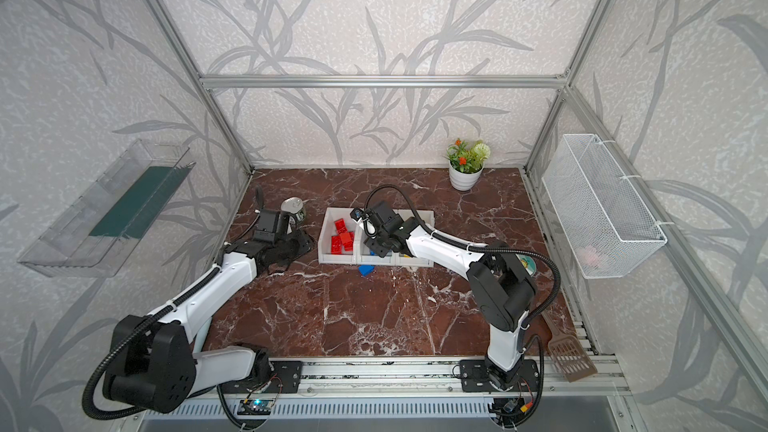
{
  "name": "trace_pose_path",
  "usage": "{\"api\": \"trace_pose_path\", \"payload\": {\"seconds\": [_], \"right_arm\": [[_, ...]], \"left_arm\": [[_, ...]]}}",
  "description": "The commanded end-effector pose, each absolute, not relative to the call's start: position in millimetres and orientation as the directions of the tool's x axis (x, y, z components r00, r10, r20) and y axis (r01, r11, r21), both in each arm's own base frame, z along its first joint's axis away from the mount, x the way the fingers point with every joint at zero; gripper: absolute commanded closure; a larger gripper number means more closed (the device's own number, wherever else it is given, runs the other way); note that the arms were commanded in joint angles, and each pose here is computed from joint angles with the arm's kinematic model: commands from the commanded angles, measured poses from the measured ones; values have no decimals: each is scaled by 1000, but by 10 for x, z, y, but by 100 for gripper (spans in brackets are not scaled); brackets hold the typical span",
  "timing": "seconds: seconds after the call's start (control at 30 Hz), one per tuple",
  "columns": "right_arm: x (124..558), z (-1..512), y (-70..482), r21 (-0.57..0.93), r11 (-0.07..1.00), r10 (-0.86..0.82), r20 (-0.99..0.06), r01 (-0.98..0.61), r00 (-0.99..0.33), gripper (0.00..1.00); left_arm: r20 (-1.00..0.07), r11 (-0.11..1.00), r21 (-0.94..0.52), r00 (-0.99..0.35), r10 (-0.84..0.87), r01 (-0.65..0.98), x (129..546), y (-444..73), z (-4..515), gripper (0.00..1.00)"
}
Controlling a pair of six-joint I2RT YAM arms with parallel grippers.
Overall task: Sort the legos into containers by color
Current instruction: 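Carry the blue brick with the right gripper into the middle compartment and release, then grasp the blue brick leaning against the bin with the left gripper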
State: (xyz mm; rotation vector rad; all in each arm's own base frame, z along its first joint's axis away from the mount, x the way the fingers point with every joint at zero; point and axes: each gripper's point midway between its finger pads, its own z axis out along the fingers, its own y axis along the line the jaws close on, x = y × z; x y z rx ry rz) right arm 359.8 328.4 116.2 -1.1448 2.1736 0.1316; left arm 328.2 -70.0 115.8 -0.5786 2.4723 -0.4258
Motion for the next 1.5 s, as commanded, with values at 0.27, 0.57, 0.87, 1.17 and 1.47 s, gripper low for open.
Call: {"api": "trace_pose_path", "payload": {"seconds": [0.27,0.57,0.87,1.17,1.47], "right_arm": [[3675,1514,3142,-174,693,-591,-693,-700,-412,30],[3586,1641,2897,-108,749,-502,-736,-654,-454,31],[3521,1699,2609,-95,795,-452,-752,-599,-480,32],[3456,1709,2448,-85,817,-424,-758,-570,-495,32],[3443,1703,2421,-83,819,-422,-758,-568,-498,32]], "left_arm": [[-612,942,-328,-776,-154,72,3179,-1218,1340,44],[-660,904,-178,-728,184,389,3006,-1855,1160,42],[-598,819,-82,-685,415,568,2862,-2312,806,41],[-547,794,-24,-673,499,607,2902,-2418,568,41],[-528,781,12,-659,535,624,2972,-2484,449,41]]}}
